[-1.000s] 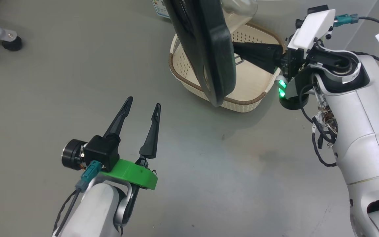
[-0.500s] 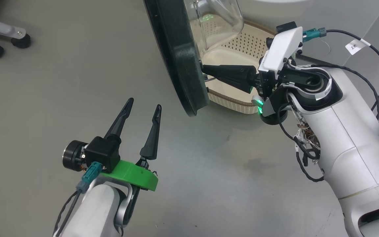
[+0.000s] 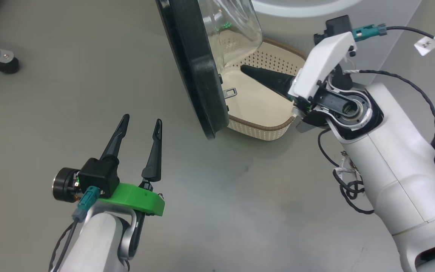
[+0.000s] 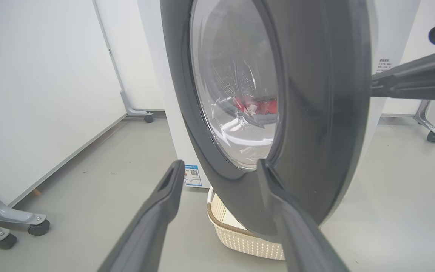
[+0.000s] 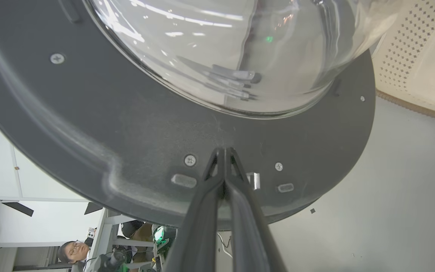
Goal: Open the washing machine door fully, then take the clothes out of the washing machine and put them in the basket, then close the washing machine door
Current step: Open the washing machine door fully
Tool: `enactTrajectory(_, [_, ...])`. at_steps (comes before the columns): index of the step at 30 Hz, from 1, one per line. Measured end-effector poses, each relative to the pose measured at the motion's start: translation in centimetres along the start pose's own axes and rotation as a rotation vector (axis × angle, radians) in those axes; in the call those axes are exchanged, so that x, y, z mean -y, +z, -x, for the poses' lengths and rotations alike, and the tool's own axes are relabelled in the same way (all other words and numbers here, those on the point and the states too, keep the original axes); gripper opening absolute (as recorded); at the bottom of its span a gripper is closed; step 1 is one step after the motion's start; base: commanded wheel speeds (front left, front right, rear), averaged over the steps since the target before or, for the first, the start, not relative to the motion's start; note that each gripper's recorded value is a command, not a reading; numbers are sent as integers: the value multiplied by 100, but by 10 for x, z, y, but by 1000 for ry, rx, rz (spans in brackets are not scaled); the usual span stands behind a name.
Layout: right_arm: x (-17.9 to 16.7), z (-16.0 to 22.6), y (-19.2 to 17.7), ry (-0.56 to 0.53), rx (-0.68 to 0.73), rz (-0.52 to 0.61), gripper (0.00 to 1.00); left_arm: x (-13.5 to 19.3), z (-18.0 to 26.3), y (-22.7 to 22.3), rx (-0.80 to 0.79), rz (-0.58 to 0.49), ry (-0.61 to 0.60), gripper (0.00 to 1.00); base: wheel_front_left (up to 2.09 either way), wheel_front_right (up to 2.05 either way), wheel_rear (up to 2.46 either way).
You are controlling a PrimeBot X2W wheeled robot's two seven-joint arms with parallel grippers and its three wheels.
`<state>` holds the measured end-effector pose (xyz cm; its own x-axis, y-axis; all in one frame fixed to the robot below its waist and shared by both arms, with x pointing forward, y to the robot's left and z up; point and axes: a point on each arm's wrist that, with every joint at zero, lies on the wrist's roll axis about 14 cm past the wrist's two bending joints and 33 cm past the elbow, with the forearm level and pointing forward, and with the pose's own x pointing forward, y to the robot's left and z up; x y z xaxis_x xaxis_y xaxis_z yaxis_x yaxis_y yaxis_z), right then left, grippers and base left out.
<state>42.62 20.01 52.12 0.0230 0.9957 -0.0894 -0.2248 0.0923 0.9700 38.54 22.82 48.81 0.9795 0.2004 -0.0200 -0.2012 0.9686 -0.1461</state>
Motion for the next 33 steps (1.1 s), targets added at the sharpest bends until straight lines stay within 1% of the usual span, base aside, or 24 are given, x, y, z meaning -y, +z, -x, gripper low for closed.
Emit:
enactTrajectory(1, [1, 4, 3, -8, 25, 36, 0, 0, 0, 1, 5, 0, -1, 100, 0, 0, 0])
enactTrajectory(2, [7, 17, 13, -37, 97, 102, 0, 1, 0, 3, 11, 3, -4, 100, 0, 0, 0])
enactTrajectory(4, [16, 35, 25, -84, 171, 182, 0, 3, 3, 3, 12, 5, -10, 100, 0, 0, 0])
enactTrajectory(9, [31, 85, 51, -263, 325, 427, 0, 7, 9, 6, 22, -2, -24, 100, 0, 0, 0])
enactTrajectory(13, [34, 115, 50, -360, 399, 599, 0, 7, 15, 7, 26, -3, -30, 100, 0, 0, 0])
enactTrajectory(17, [31, 145, 48, -416, 502, 711, 0, 7, 19, 7, 31, -8, -41, 100, 0, 0, 0])
enactTrajectory(19, [31, 161, 47, -455, 542, 789, 0, 12, 20, 8, 34, -4, -55, 100, 0, 0, 0])
enactTrajectory(22, [30, 184, 46, -490, 645, 802, 0, 16, 18, 11, 45, 5, -66, 100, 0, 0, 0])
enactTrajectory(25, [27, 201, 41, -539, 698, 886, 0, 20, 15, 16, 62, 2, -84, 100, 0, 0, 0])
enactTrajectory(28, [26, 220, 37, -580, 765, 917, 0, 24, 14, 17, 68, 8, -94, 100, 0, 0, 0])
enactTrajectory(31, [33, 239, 28, -621, 851, 865, 0, 27, 14, 17, 68, 30, -103, 100, 0, 0, 0])
enactTrajectory(33, [39, 250, 19, -650, 879, 855, 0, 30, 13, 17, 70, 34, -109, 100, 0, 0, 0])
